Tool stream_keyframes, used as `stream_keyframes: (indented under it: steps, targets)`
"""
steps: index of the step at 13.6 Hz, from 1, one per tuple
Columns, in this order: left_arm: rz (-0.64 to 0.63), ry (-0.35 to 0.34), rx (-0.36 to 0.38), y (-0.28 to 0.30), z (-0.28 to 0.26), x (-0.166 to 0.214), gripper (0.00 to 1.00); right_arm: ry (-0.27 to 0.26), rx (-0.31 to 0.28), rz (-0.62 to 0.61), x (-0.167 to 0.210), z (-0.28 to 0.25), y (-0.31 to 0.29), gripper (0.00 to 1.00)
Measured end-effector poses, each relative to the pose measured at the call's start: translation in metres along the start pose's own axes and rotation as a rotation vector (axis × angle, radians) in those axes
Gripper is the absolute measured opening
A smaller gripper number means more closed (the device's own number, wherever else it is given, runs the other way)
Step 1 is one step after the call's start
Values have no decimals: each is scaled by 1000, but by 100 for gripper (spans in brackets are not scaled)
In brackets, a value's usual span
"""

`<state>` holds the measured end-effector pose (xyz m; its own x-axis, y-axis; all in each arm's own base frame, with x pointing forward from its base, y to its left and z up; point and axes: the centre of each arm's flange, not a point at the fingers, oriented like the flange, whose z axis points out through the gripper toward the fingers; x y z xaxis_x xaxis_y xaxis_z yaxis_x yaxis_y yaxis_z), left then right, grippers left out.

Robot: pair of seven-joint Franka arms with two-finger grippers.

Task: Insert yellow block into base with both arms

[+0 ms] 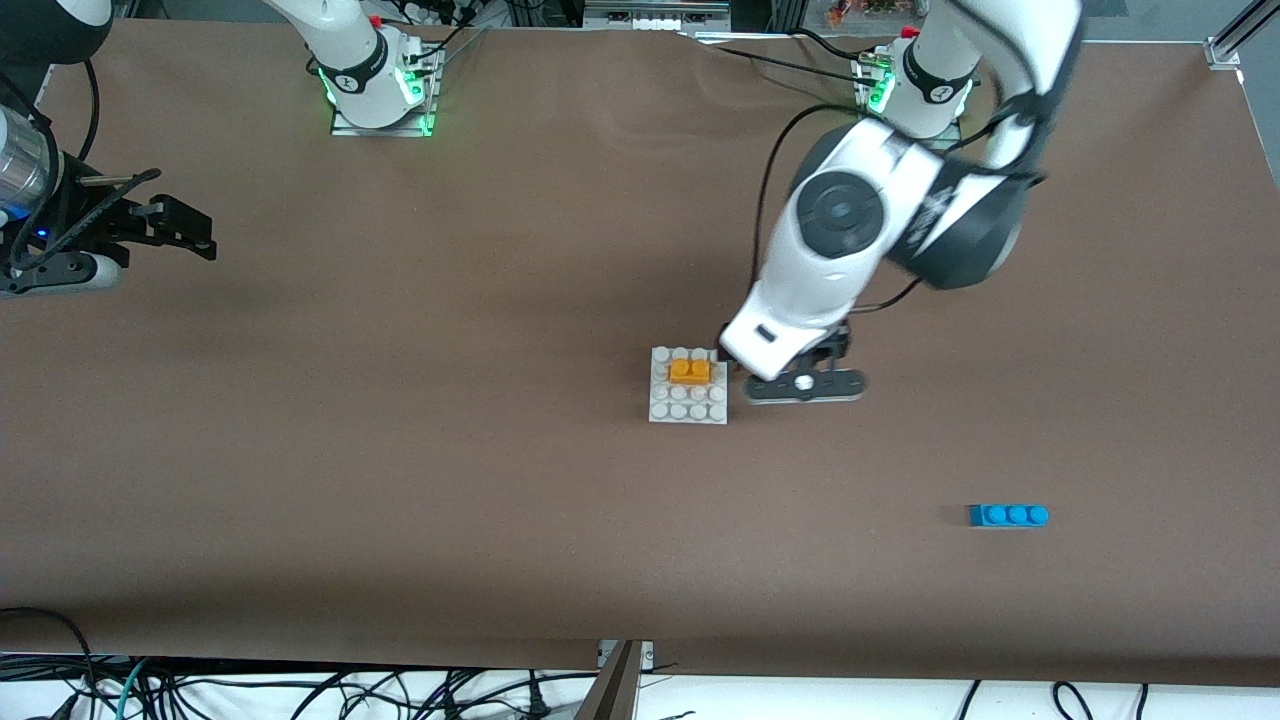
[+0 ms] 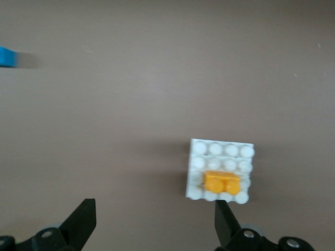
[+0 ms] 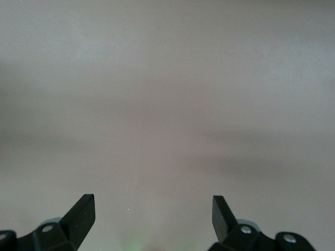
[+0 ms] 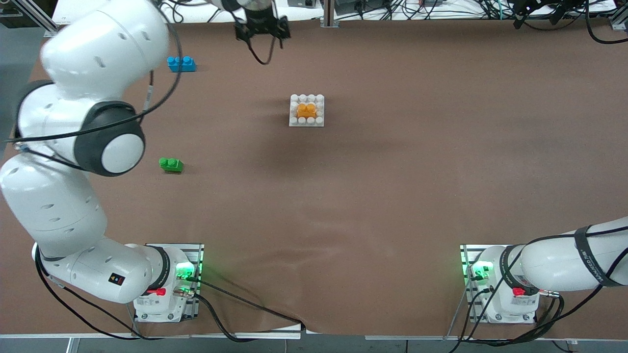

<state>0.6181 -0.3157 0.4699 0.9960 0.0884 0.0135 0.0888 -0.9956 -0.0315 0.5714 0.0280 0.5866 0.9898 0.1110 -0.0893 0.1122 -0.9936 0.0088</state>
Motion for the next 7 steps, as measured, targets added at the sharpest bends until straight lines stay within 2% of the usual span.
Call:
stream_keyframes:
  steps: [3, 7]
  targets:
    - [12, -28, 33, -72, -44, 10, 100, 0, 0, 0, 0, 0, 0, 99]
    - [93, -48, 28, -180, -77, 21, 100, 0, 0, 0, 0, 0, 0, 99]
